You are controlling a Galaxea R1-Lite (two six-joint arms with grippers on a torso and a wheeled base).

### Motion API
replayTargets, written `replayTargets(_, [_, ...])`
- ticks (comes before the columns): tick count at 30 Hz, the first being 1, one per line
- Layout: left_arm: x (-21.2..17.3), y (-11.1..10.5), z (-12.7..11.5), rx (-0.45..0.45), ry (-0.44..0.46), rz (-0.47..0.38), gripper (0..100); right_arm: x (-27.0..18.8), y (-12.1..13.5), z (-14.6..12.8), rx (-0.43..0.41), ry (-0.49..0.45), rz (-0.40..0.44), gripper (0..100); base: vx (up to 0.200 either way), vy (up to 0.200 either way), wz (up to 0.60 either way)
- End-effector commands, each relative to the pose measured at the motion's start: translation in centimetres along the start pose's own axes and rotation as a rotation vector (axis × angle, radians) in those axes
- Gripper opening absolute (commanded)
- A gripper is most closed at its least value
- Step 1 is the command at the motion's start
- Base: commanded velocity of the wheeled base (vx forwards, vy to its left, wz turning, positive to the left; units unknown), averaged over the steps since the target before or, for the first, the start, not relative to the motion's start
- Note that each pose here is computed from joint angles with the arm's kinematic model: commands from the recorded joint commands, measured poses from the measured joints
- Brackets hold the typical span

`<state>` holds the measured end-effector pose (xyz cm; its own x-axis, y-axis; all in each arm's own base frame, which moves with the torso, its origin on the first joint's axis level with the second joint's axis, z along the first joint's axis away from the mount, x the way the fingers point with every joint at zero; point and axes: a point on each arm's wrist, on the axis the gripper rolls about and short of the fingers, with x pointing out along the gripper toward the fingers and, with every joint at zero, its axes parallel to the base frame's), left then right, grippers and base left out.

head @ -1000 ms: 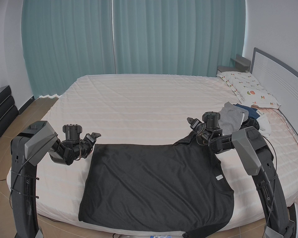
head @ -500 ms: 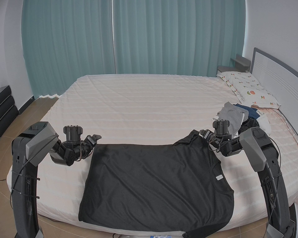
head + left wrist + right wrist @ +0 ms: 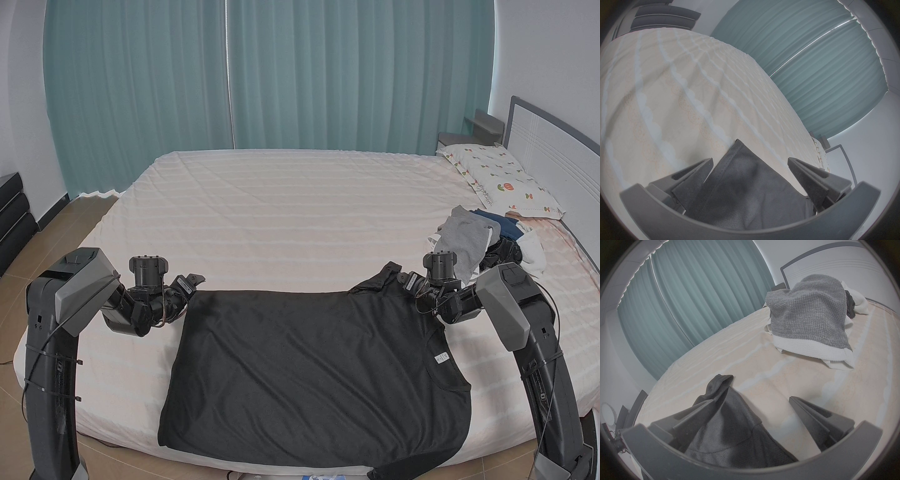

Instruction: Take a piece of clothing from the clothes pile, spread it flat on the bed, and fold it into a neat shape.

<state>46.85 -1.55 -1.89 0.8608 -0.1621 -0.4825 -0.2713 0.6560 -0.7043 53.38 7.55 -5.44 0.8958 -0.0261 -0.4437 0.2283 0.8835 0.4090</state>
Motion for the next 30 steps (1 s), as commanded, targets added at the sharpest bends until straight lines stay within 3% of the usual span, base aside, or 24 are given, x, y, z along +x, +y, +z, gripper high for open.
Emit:
replayTargets(1, [0.1, 0.2, -0.1, -0.002, 0.002, 0.003, 100, 0.2, -0.1, -0.4, -0.001, 0.005, -0.001, 0, 0.0, 0.0, 0.0])
replayTargets(7, [0.2, 0.2, -0.2, 0.013, -0.002, 0.008, 100, 0.1, -0.1, 0.2, 0.01, -0.034, 0.01, 0, 0.0, 0.0, 0.0])
replayTargets(12, [1.4, 0.5, -0.8, 0.081, -0.019, 0.03, 100, 0.1, -0.2, 0.2, 0.01, -0.036, 0.003, 0, 0.0, 0.0, 0.0])
replayTargets(30, [3.3, 0.0, -1.5, 0.099, -0.046, 0.016, 100, -0.2, 0.7, 0.2, 0.01, -0.043, 0.015, 0, 0.0, 0.0, 0.0])
